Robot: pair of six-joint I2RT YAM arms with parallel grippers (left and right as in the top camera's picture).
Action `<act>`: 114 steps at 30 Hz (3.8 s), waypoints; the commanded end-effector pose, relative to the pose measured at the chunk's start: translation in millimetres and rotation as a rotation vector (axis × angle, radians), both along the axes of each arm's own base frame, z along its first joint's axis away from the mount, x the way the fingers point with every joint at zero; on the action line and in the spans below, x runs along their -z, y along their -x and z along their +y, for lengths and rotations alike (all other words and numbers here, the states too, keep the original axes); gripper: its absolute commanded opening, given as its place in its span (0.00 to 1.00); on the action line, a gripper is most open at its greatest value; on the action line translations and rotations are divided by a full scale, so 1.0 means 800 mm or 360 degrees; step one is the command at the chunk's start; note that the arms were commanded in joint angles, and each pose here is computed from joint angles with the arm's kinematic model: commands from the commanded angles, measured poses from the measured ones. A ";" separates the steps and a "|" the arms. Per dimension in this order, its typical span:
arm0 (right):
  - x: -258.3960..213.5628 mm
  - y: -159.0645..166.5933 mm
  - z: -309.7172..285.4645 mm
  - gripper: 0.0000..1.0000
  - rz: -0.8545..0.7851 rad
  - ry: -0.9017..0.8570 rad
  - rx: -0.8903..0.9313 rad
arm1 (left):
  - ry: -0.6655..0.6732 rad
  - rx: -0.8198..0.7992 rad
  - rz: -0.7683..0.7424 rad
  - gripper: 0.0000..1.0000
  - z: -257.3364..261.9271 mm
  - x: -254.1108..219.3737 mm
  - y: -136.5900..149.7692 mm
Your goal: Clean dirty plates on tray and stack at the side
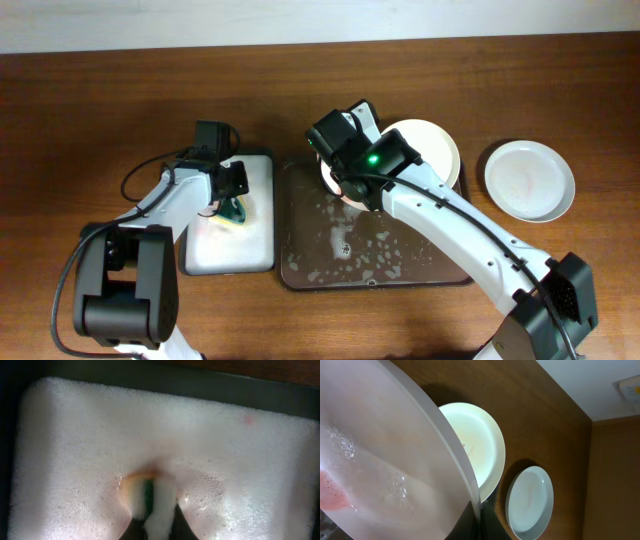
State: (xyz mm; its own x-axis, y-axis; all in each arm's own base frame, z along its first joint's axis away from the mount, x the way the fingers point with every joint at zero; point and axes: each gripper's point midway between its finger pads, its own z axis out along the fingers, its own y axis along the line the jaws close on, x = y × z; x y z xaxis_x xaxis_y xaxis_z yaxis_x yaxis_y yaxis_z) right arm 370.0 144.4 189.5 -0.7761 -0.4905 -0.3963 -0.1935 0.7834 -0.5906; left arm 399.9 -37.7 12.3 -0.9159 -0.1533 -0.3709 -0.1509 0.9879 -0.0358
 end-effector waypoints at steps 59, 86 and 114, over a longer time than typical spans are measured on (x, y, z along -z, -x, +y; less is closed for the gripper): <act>-0.132 0.007 -0.032 0.04 -0.0550 0.0117 0.0162 | 0.0039 0.0051 0.0323 1.00 -0.007 -0.088 0.061; 0.040 0.022 -0.373 0.04 -0.0006 -0.1344 0.1576 | 0.0038 0.0052 0.0321 1.00 -0.006 -0.088 0.061; 0.163 -0.067 -0.215 0.33 0.0507 -0.1208 0.0604 | 0.0038 0.0051 0.0321 1.00 -0.006 -0.088 0.061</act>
